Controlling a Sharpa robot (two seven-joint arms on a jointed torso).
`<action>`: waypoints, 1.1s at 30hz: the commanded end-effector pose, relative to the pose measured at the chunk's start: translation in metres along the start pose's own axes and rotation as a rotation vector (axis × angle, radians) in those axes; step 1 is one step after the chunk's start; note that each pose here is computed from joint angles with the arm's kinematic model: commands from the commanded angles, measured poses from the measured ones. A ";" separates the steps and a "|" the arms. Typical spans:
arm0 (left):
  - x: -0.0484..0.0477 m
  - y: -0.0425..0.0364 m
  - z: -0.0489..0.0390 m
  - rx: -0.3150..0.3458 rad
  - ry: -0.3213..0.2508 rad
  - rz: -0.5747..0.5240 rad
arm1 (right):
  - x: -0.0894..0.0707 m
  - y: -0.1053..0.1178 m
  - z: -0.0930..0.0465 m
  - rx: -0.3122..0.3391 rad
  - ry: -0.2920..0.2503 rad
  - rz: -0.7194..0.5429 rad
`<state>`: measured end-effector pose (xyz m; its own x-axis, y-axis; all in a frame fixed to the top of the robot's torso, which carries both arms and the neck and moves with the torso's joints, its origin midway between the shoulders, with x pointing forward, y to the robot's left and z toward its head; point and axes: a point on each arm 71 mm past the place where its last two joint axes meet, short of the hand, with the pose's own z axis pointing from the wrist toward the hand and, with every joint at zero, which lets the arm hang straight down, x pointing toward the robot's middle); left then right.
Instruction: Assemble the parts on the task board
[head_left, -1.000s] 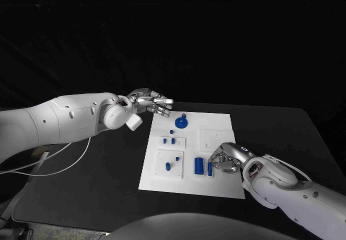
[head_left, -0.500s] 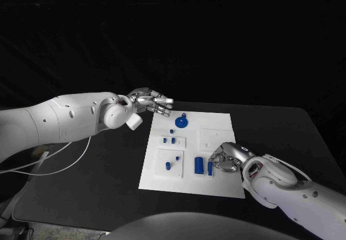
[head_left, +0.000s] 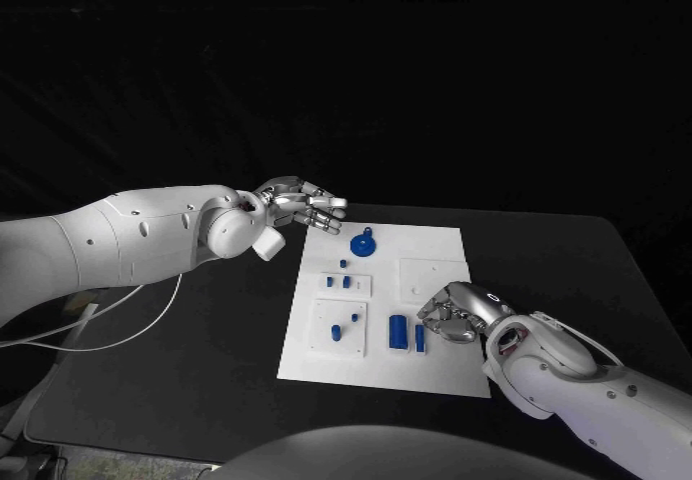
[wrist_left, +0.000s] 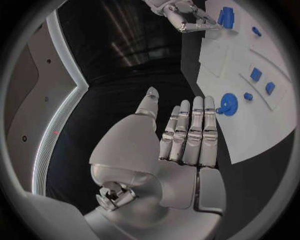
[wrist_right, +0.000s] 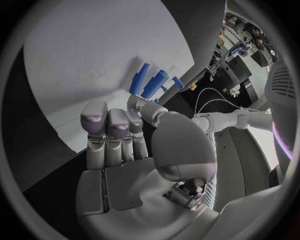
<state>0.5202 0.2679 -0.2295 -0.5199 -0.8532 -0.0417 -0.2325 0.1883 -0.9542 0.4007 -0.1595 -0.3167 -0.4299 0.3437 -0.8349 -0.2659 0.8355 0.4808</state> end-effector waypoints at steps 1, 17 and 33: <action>0.0020 -0.0010 0.0005 0.006 0.012 -0.002 | -0.003 0.002 -0.001 -0.017 -0.042 0.034; 0.0024 -0.0007 0.0006 0.002 0.017 -0.002 | 0.004 0.001 -0.002 -0.006 0.032 0.007; 0.0027 -0.0006 0.0008 0.000 0.020 0.000 | 0.016 0.001 -0.001 0.021 0.067 -0.037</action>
<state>0.5200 0.2676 -0.2298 -0.5217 -0.8521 -0.0423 -0.2357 0.1916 -0.9528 0.3956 -0.1551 -0.3256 -0.4624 0.3256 -0.8247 -0.2528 0.8431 0.4746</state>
